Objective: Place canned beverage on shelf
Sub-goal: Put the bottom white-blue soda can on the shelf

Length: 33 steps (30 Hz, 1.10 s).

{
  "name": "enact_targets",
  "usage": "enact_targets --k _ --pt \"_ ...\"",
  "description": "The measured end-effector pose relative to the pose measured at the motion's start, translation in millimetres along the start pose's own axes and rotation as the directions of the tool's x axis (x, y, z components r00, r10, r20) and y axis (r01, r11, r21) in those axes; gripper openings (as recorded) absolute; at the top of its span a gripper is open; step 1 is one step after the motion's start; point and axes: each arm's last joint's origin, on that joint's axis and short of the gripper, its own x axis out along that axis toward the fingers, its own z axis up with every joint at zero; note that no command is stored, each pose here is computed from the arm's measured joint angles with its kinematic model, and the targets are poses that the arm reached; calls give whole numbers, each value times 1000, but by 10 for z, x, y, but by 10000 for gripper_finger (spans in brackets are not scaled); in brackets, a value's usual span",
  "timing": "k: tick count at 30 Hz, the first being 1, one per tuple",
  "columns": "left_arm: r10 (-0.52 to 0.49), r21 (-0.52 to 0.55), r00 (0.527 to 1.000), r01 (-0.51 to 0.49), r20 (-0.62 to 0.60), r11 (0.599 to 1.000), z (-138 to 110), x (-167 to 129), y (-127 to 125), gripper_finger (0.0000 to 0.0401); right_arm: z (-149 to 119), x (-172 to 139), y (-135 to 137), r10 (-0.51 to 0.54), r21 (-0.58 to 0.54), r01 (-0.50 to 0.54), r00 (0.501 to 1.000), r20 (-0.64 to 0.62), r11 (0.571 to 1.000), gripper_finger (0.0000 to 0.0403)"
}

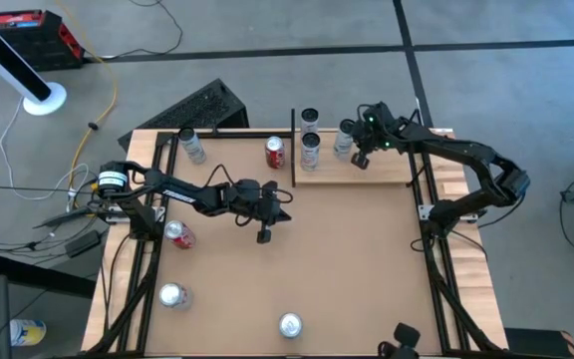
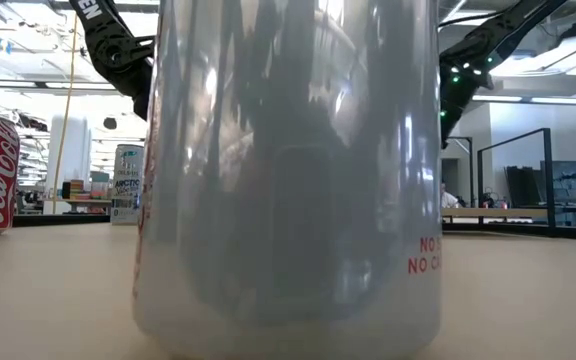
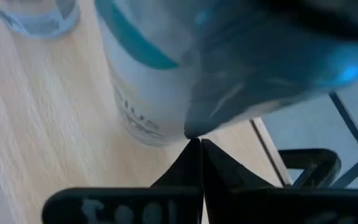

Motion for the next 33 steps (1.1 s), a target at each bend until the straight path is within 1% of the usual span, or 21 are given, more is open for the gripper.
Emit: enact_targets --k 3,6,8,10,12,14,22,28,33 --pt "0 0 1000 0 0 1000 0 0 -1 0 11 -1 -19 -9 17 9 1000 16 1000 16" --pt "0 0 1000 0 -2 1000 -2 0 0 0 -21 0 -4 8 27 -8 1000 -16 1000 16" --pt "0 0 1000 0 -4 1000 -4 0 0 0 -61 -3 21 46 34 -44 998 -52 998 16" --pt "-1 -1 1000 1 -10 1000 -10 0 -1 0 -88 -7 48 105 43 -102 992 -65 994 16" --pt "-1 -1 1000 1 -14 1000 -13 0 -1 0 -84 -8 67 144 43 -142 988 -52 989 16" --pt "-1 -1 1000 1 -13 1000 -13 0 -2 0 -61 -8 75 156 40 -155 987 -27 987 16" --pt "-1 -1 1000 1 -14 1000 -13 0 -4 0 54 -6 32 108 26 -111 990 89 993 16" --pt "-1 -1 1000 1 -14 1000 -13 0 -3 0 88 -9 21 100 26 -104 987 126 994 16" --pt "-1 -1 1000 1 -14 1000 -13 0 -3 0 96 -12 43 167 37 -175 974 153 984 16"
